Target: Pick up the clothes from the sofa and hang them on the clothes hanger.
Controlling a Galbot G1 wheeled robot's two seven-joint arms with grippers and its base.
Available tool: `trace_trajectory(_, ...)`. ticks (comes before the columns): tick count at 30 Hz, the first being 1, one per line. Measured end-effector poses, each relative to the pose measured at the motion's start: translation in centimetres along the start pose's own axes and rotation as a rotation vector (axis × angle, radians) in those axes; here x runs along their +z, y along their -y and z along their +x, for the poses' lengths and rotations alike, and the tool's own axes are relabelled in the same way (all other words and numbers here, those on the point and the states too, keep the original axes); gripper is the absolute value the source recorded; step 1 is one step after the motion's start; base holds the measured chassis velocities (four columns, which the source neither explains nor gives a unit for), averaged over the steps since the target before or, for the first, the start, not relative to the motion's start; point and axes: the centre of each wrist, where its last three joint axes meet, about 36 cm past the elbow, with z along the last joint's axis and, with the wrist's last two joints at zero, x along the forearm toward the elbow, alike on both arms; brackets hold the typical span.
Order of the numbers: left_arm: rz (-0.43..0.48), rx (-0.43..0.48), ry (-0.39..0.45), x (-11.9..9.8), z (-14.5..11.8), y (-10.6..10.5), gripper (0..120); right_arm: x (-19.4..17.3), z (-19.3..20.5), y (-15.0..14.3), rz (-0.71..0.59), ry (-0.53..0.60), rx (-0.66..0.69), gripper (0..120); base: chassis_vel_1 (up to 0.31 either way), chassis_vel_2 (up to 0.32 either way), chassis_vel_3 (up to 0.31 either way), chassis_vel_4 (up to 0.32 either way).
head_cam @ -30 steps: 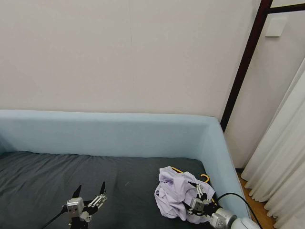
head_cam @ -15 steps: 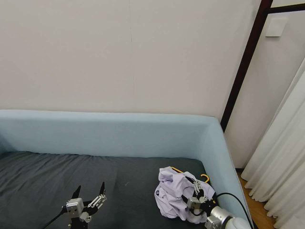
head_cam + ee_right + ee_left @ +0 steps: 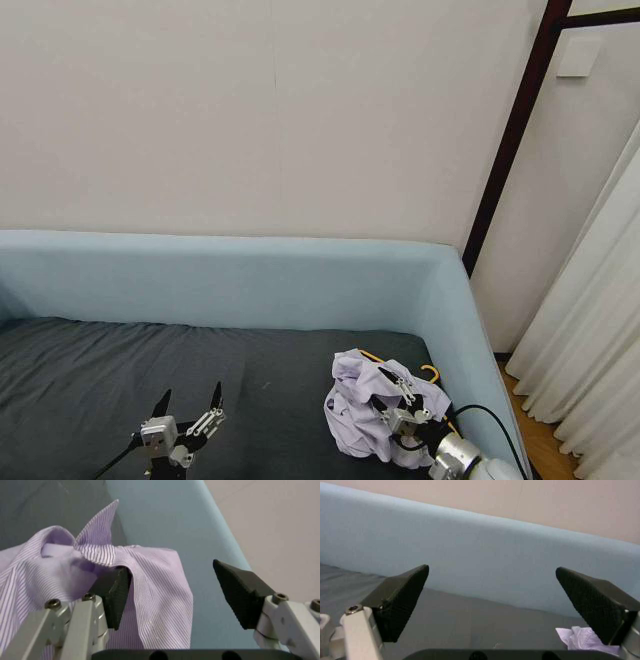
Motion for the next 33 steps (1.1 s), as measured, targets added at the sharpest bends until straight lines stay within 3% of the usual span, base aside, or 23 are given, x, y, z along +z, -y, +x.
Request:
trace_trajectory(8, -0.005, -0.004, 0.005, 0.0, 0.2, 0.1, 100, 0.6, -0.1, 0.0, 0.026, 0.017, -0.067, 66, 0.0, 0.0, 0.0, 0.0)
trace_trajectory(15, -0.005, -0.006, 0.006, 0.0, 0.3, 0.2, 100, 0.4, -0.4, 0.2, 0.031, 0.04, -0.084, 57, 0.0, 0.0, 0.0, 0.0)
trace_trajectory(17, -0.006, -0.008, 0.007, 0.0, 0.3, 0.2, 100, 0.4, -0.6, 0.5, 0.034, 0.06, -0.086, 42, 0.0, 0.0, 0.0, 0.0)
trace_trajectory(21, -0.006, -0.009, 0.005, 0.1, 0.3, 0.2, 100, 0.4, -1.0, 0.9, 0.005, 0.08, -0.082, 30, 0.0, 0.0, 0.0, 0.0)
trace_trajectory(25, -0.004, -0.01, 0.0, 0.4, 0.1, 0.2, 100, 0.5, -1.3, 1.5, -0.072, 0.091, -0.086, 11, 0.0, 0.0, 0.0, 0.0)
trace_trajectory(29, -0.003, -0.009, -0.003, 0.7, -0.1, 0.2, 100, 0.6, -1.4, 2.1, -0.178, 0.108, -0.093, 0, 0.0, 0.0, 0.0, 0.0)
trace_trajectory(33, 0.0, -0.007, -0.007, 0.9, -0.2, 0.2, 100, 0.4, -1.6, 3.0, -0.295, 0.126, -0.114, 0, 0.0, 0.0, 0.0, 0.0)
